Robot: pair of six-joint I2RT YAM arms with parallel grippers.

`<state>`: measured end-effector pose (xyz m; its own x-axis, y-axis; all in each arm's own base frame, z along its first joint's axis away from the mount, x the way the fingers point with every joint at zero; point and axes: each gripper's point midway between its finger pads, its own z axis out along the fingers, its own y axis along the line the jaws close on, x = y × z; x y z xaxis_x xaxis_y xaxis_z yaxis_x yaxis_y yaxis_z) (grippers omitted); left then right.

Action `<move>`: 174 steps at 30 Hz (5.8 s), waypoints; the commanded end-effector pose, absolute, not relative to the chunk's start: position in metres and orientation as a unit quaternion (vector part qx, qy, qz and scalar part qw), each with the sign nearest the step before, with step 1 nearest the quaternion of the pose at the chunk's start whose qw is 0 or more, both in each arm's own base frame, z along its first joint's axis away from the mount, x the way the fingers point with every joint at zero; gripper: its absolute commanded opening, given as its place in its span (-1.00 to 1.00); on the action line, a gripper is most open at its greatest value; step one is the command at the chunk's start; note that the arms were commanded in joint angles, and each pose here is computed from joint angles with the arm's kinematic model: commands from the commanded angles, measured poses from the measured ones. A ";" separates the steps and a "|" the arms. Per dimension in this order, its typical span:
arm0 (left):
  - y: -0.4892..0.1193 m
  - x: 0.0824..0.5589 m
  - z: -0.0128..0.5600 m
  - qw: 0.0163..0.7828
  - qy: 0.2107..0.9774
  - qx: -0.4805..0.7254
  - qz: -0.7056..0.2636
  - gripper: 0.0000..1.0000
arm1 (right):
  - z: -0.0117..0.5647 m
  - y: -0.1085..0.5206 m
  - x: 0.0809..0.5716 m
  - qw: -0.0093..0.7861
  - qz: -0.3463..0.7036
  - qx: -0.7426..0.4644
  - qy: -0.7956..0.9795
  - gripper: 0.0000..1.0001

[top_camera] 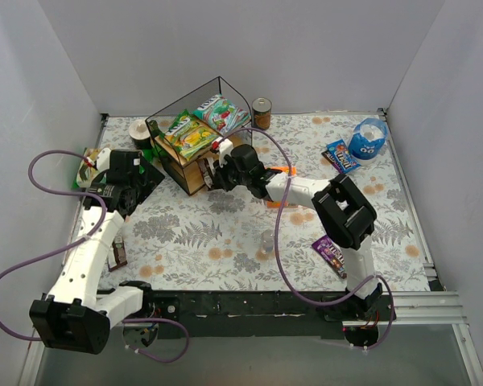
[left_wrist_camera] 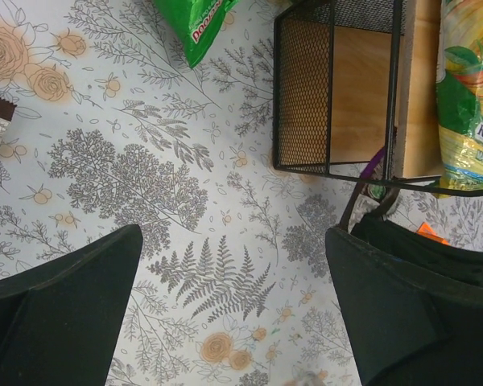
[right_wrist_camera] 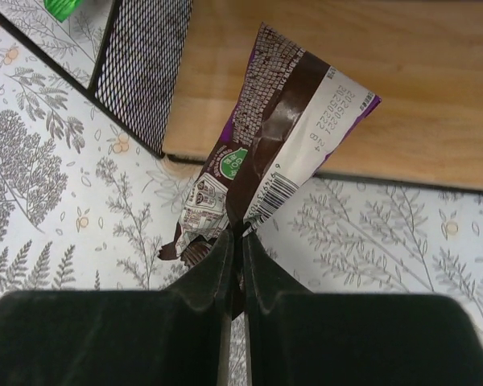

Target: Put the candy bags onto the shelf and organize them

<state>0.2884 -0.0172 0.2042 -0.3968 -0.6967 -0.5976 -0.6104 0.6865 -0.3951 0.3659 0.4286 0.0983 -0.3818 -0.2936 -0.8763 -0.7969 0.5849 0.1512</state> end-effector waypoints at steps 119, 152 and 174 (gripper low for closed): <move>-0.041 0.282 0.256 0.378 0.841 -0.367 -0.123 0.96 | 0.071 0.506 0.394 0.264 0.512 0.046 0.816 -0.72; 0.049 0.232 0.145 0.272 0.823 -0.484 0.117 0.96 | 0.154 0.328 0.354 0.294 0.338 0.045 0.893 0.48; 0.144 0.221 0.047 0.189 0.794 -0.560 0.141 0.96 | 0.170 0.257 0.352 0.315 0.316 0.052 0.893 0.48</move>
<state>0.2224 0.1353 0.0532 -0.2936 -0.8480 -0.4412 -0.9435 0.3312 -0.0088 0.3515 0.2634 0.1461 -0.8261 0.2839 -0.4868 -0.0586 0.8158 0.5753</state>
